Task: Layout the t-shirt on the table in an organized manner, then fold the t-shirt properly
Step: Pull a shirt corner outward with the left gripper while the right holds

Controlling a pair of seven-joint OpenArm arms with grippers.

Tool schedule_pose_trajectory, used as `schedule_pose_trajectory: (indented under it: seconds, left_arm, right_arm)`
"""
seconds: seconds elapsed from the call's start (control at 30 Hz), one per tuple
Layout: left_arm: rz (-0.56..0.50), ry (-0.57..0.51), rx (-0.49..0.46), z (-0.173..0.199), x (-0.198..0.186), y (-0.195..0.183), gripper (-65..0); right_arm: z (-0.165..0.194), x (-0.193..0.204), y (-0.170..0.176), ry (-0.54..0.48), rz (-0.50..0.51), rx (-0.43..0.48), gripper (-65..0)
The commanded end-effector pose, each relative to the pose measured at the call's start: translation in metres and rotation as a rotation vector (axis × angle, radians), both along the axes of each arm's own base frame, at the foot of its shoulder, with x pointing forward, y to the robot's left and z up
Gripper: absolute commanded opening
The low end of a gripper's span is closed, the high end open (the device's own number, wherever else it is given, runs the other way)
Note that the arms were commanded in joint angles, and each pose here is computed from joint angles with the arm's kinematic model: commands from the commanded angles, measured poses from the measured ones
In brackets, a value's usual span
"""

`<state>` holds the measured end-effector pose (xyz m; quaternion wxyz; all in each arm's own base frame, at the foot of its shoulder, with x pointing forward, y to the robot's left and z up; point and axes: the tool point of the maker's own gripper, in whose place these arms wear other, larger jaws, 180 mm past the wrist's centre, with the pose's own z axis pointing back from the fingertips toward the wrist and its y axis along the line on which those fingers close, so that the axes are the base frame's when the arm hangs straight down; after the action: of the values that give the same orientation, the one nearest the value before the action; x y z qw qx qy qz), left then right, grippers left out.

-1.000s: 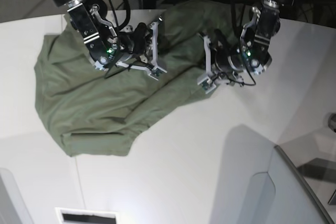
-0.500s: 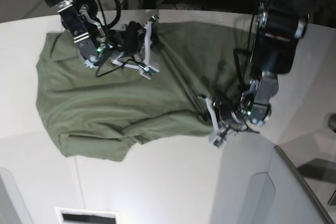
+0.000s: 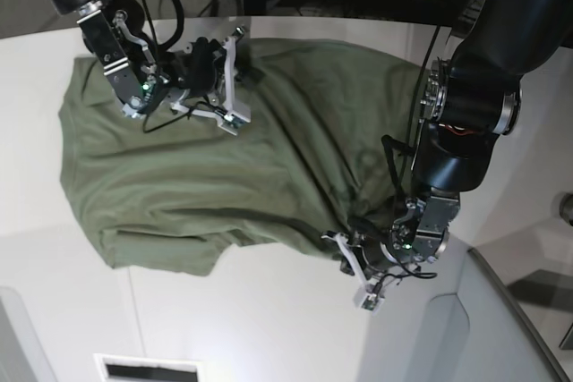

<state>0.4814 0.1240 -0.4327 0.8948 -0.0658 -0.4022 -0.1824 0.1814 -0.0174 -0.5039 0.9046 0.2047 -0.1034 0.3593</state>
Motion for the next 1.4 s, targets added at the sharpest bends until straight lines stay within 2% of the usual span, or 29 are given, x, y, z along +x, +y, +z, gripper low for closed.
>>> schedule_pose_trajectory:
  seconds: [0.0, 0.1, 0.2, 0.37, 0.53, 0.77, 0.9, 1.13, 1.23, 1.37]
  left_arm:
    - [0.007, -0.077, -0.013, 0.030, 0.023, 0.002, -65.0]
    - [-0.002, -0.109, -0.008, 0.042, 0.029, 0.001, -65.0]
    - [-0.026, -0.063, 0.046, 0.033, 0.008, 0.005, -65.0]
    - [-0.103, -0.041, 0.125, 0.017, -0.065, 0.004, -65.0]
    - [-0.155, 0.025, 0.172, -0.008, -0.140, 0.014, -65.0]
    - [-0.171, 0.134, 0.220, -0.041, -0.193, 0.035, -65.0]
    - [-0.185, 0.168, 0.233, -0.048, -0.216, 0.041, -65.0]
    - [-0.229, 0.207, 0.242, -0.043, -0.254, 0.032, -65.0]
    - [-0.238, 0.194, 0.247, -0.032, -0.252, 0.025, -65.0]
    - [-0.247, 0.127, 0.258, -0.013, -0.234, 0.021, -65.0]
  right_arm:
    - [-0.009, -0.004, -0.040, 0.006, 0.026, -0.188, -62.7]
    - [0.019, 0.012, -0.029, -0.074, 0.051, -0.175, -62.7]
    - [0.047, 0.031, -0.019, -0.151, 0.068, -0.166, -62.7]
    - [0.066, 0.053, -0.002, -0.196, 0.070, -0.146, -62.7]
    - [0.072, 0.053, 0.019, -0.206, 0.073, -0.097, -62.7]
    - [0.087, 0.055, 0.068, -0.235, 0.081, 0.039, -62.6]
    - [0.072, 0.042, 0.084, -0.184, 0.152, 0.077, -62.6]
    - [0.056, 0.016, 0.108, -0.106, 0.134, 0.147, -62.6]
    - [0.052, 0.007, 0.115, -0.089, 0.163, 0.148, -62.6]
    - [0.038, -0.007, 0.119, -0.050, 0.203, 0.137, -62.6]
